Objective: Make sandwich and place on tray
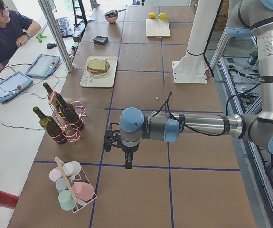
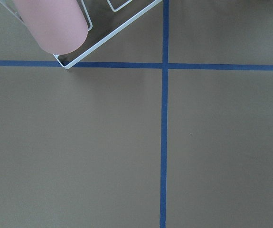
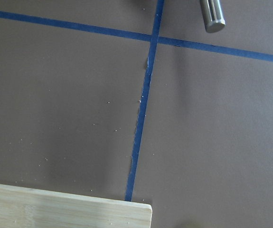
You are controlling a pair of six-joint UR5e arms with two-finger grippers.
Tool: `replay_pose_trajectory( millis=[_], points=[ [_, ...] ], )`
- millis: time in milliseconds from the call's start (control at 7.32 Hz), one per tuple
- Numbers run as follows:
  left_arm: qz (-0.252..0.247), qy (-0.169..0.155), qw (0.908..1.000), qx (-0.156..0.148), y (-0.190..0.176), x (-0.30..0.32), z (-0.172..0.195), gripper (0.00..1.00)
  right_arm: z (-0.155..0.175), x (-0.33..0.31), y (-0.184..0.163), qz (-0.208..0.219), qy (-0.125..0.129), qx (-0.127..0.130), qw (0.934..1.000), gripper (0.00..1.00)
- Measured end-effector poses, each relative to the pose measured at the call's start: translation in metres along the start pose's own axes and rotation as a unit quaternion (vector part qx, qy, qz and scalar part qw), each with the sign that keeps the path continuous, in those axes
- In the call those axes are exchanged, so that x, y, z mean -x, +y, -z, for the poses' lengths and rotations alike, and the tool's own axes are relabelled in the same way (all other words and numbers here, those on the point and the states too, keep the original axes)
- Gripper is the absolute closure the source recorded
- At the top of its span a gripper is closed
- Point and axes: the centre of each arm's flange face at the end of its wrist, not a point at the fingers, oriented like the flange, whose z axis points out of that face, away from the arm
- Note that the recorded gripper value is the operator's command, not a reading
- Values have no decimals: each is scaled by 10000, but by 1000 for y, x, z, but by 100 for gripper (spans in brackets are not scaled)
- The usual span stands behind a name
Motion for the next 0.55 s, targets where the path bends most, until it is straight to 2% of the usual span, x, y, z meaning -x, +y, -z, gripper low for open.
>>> replay_pose_trajectory(
  millis=[547],
  points=[
    [-42,-265,9996,-70,-2,1,5,0,-1,0,0,-37,-24,13,10000,0]
  ],
)
